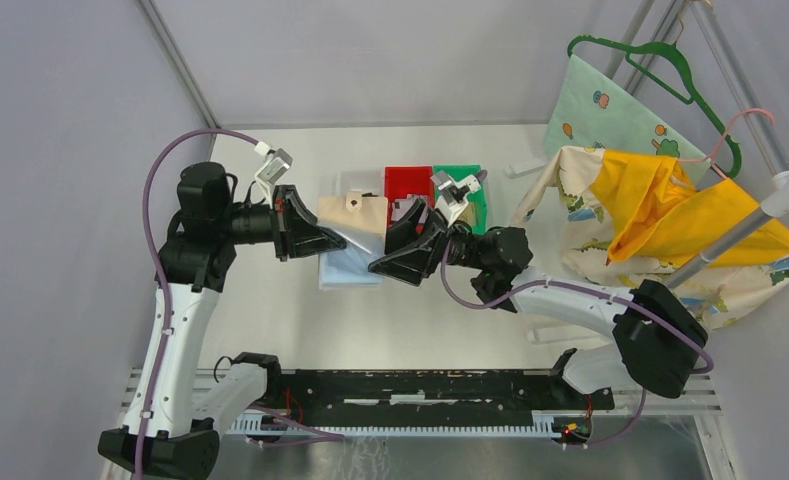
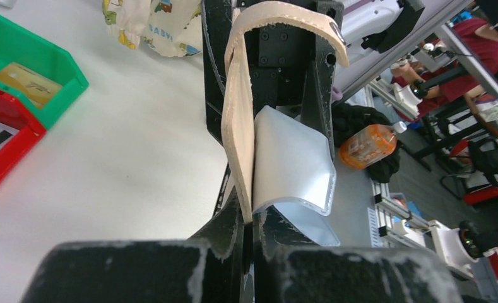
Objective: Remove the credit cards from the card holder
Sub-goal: Remove the credit card from the card holder.
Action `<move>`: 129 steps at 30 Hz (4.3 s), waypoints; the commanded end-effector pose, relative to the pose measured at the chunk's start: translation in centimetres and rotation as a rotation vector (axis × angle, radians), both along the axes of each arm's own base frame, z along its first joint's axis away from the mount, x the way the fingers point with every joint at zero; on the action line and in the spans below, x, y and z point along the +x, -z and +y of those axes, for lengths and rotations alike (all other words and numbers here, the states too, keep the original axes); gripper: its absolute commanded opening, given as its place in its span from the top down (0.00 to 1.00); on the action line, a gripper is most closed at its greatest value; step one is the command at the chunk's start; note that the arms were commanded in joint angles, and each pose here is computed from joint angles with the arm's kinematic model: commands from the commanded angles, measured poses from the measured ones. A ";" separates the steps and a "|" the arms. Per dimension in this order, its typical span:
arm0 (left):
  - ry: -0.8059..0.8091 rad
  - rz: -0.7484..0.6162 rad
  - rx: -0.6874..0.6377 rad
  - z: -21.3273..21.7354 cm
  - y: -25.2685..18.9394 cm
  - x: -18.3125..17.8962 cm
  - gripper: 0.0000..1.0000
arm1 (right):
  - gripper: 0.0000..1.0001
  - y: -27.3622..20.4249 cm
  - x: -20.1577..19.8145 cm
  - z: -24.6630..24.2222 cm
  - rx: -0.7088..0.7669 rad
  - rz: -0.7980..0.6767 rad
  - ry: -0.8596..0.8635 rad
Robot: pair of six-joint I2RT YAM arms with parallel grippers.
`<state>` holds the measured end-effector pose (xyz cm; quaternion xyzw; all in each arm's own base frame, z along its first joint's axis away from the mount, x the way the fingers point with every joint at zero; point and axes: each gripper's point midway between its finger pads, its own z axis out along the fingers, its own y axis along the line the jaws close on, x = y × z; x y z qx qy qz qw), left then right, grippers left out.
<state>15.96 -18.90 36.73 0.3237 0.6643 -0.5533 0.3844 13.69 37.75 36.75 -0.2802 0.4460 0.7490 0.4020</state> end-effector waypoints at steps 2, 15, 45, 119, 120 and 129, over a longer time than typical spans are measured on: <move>-0.015 0.004 -0.052 -0.2 -3.0 0.4 0.98 | 0.38 -1.4 -4.0 -2.6 0.103 -0.124 -0.088; -0.026 0.023 -0.075 -0.2 -4.2 0.2 0.98 | 0.52 0.2 -3.7 -2.8 0.077 -0.126 -0.039; -0.037 0.052 -0.077 -0.2 -3.8 0.2 0.98 | 0.74 -3.7 1.1 0.1 0.108 -0.111 0.163; -0.211 -0.839 0.349 4.1 3.6 2.6 0.16 | 1.00 1.2 4.2 2.4 -0.130 0.517 0.114; -0.229 -0.848 0.357 4.3 3.5 2.9 0.17 | 1.00 1.1 4.1 2.4 -0.129 0.517 0.110; -0.375 -0.698 0.234 4.1 0.3 4.6 0.42 | 0.96 0.8 3.4 2.3 -0.120 0.486 0.078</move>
